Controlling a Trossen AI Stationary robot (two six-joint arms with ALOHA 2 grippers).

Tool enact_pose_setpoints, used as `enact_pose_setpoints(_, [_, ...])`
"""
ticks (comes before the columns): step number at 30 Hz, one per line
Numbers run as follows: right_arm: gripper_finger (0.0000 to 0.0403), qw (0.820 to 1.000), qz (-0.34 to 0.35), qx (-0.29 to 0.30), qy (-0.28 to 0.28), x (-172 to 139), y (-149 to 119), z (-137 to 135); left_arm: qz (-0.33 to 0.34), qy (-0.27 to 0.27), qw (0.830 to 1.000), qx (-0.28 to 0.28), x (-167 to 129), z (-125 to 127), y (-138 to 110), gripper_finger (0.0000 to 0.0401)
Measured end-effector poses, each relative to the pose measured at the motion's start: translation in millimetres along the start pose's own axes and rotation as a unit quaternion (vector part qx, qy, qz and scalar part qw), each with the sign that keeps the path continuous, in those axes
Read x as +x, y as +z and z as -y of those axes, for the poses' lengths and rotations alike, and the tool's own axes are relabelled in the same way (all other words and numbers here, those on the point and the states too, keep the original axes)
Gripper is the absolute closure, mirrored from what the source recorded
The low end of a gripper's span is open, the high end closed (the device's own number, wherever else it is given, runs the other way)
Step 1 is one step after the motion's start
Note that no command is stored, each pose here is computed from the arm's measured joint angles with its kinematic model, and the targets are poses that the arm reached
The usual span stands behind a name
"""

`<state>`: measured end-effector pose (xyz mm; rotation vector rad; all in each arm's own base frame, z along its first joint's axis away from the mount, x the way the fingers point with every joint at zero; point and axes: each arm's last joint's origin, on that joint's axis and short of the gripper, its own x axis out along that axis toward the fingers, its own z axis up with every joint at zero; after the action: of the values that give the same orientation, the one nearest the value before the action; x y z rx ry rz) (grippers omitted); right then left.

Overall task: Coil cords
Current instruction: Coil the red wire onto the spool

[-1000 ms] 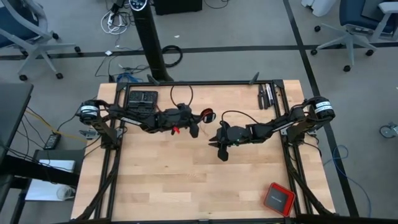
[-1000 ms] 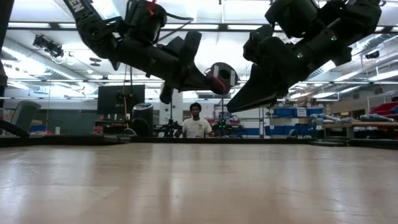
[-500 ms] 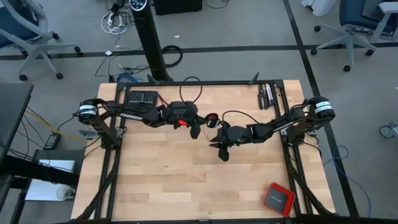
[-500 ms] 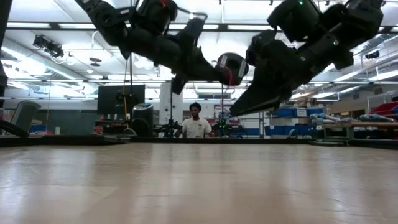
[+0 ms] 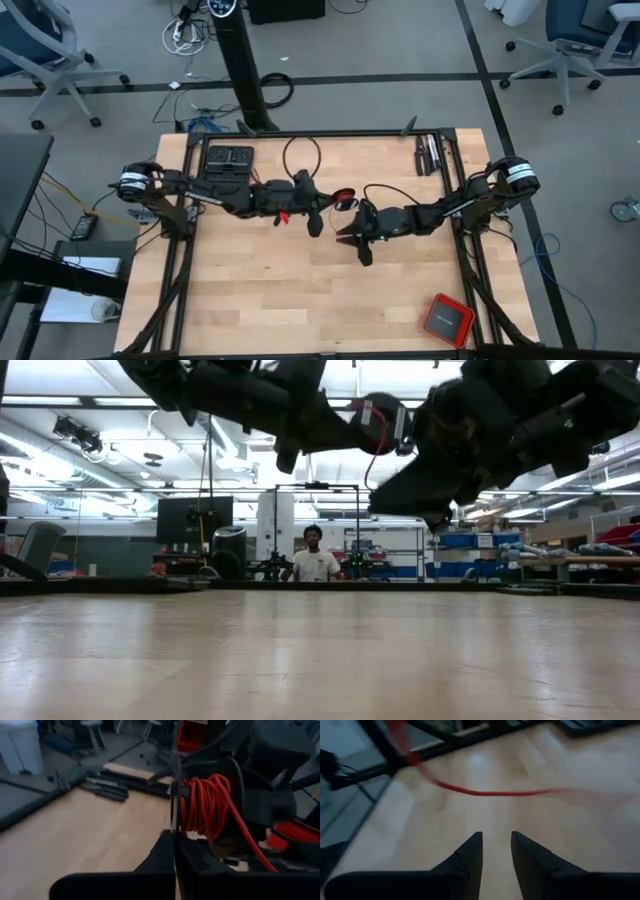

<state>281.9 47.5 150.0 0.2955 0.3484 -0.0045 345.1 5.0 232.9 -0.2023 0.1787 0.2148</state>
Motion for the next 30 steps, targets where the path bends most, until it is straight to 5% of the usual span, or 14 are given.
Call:
enact_pose_setpoints(4, [0.0298,0.999,0.023,-0.006,0.037,-2,3,-12,0.016,0.021,1.0,0.002,-3,11,0,0.0401])
enact_pose_setpoints(24, [0.03,0.997,0.025,-0.064,0.026,-2,2,-13,0.036,0.042,0.998,0.027,-3,12,3,0.0401])
enact_pose_setpoints(30, [0.0303,1.0,0.002,-0.015,0.014,-1,-3,-11,0.013,0.042,0.998,0.037,-3,11,-2,0.0401])
